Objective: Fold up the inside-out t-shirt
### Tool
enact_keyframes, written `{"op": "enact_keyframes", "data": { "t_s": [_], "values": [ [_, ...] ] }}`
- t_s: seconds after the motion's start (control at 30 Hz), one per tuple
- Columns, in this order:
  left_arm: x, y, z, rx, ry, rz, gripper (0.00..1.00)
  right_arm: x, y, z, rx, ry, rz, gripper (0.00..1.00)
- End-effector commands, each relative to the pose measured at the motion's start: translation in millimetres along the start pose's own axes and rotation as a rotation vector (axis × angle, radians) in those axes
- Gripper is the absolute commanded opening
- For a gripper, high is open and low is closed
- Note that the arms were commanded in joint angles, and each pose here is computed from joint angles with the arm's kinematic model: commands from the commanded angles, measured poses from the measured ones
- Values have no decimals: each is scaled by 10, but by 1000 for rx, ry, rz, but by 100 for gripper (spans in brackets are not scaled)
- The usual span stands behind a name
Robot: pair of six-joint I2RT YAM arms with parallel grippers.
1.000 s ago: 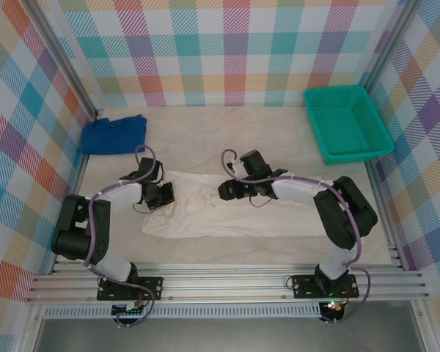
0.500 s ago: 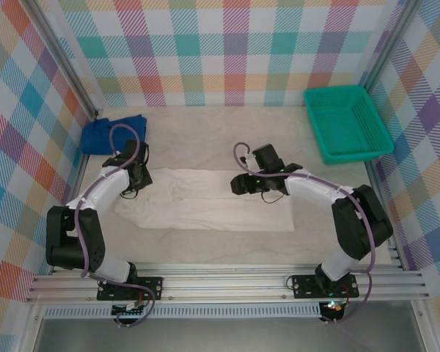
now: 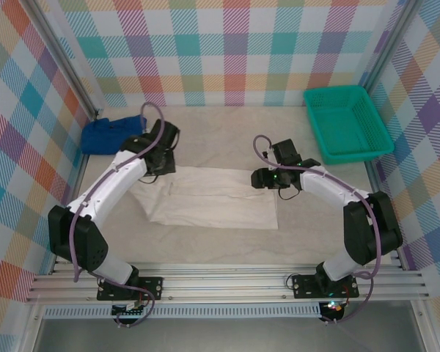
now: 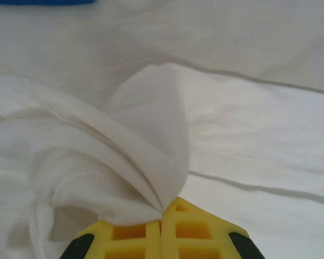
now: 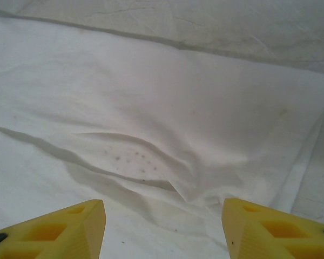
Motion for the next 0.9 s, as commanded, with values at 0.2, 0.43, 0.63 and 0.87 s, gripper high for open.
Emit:
{"op": "enact_keyframes", "data": {
  "t_s": [0.2, 0.43, 0.63, 0.87],
  "values": [
    [-96, 120, -989, 246, -113, 53, 0, 110, -37, -329, 51, -137, 76, 59],
    [-150, 70, -1521, 347, -212, 68, 0, 141, -263, -492, 20, -216, 155, 58],
    [-198, 34, -1657, 391, -204, 60, 0, 189, -449, -534, -6, -249, 208, 56],
    [-273, -144, -1784, 389, -189, 60, 0, 207, -476, -530, -27, -255, 226, 56]
  ]
}}
Point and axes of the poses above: each hand's point on the last joint's axis, 136 mm out from that joint toward the fingers, its own y axis back along the fingers, its own z axis along the line the jaws close on, x = y × z, the point moved 10 cm from there along y, back along the fingers, and after that the axes turned 15 degrees about -y, right-handed, at the moved point
